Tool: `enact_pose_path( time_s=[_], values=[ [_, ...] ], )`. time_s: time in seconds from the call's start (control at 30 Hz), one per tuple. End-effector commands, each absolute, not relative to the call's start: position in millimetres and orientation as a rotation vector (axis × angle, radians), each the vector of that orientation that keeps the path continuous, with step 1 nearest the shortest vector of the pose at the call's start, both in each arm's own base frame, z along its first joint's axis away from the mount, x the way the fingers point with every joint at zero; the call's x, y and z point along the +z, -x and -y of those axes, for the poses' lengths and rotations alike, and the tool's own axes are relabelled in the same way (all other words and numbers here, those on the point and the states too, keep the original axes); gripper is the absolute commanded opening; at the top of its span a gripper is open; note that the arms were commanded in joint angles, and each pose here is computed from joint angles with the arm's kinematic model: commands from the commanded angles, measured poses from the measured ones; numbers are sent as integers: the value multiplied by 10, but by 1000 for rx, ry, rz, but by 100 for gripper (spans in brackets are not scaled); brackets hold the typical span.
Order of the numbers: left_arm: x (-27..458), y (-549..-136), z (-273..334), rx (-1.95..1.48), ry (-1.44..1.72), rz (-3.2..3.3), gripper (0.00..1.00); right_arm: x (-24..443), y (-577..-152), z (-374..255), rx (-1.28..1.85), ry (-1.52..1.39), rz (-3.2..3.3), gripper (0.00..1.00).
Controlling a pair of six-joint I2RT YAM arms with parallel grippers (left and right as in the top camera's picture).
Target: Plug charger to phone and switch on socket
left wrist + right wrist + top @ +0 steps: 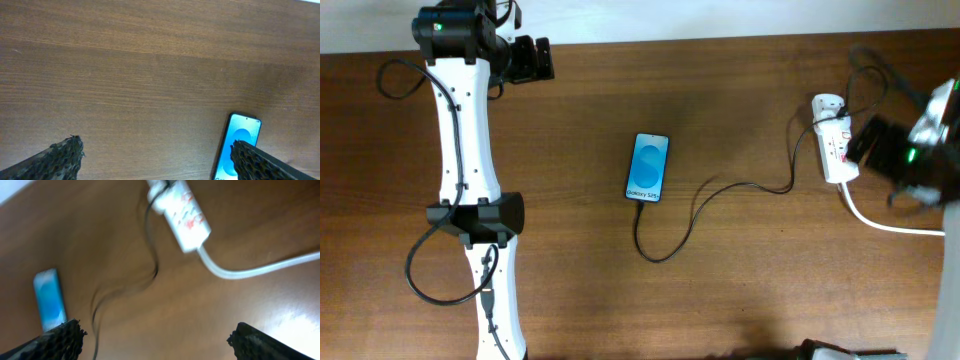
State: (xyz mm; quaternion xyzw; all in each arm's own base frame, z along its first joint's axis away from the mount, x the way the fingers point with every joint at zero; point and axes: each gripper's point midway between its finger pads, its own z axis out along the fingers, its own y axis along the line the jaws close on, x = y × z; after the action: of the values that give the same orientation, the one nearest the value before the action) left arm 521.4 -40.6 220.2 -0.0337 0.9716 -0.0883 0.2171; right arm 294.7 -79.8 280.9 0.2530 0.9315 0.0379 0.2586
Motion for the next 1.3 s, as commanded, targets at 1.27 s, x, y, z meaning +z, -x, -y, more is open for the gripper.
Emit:
enact_pose_path(
  time_s=[1.27],
  values=[
    [2194, -5208, 383, -233, 114, -2696, 99, 2219, -2143, -693, 299, 308, -1938, 98]
  ],
)
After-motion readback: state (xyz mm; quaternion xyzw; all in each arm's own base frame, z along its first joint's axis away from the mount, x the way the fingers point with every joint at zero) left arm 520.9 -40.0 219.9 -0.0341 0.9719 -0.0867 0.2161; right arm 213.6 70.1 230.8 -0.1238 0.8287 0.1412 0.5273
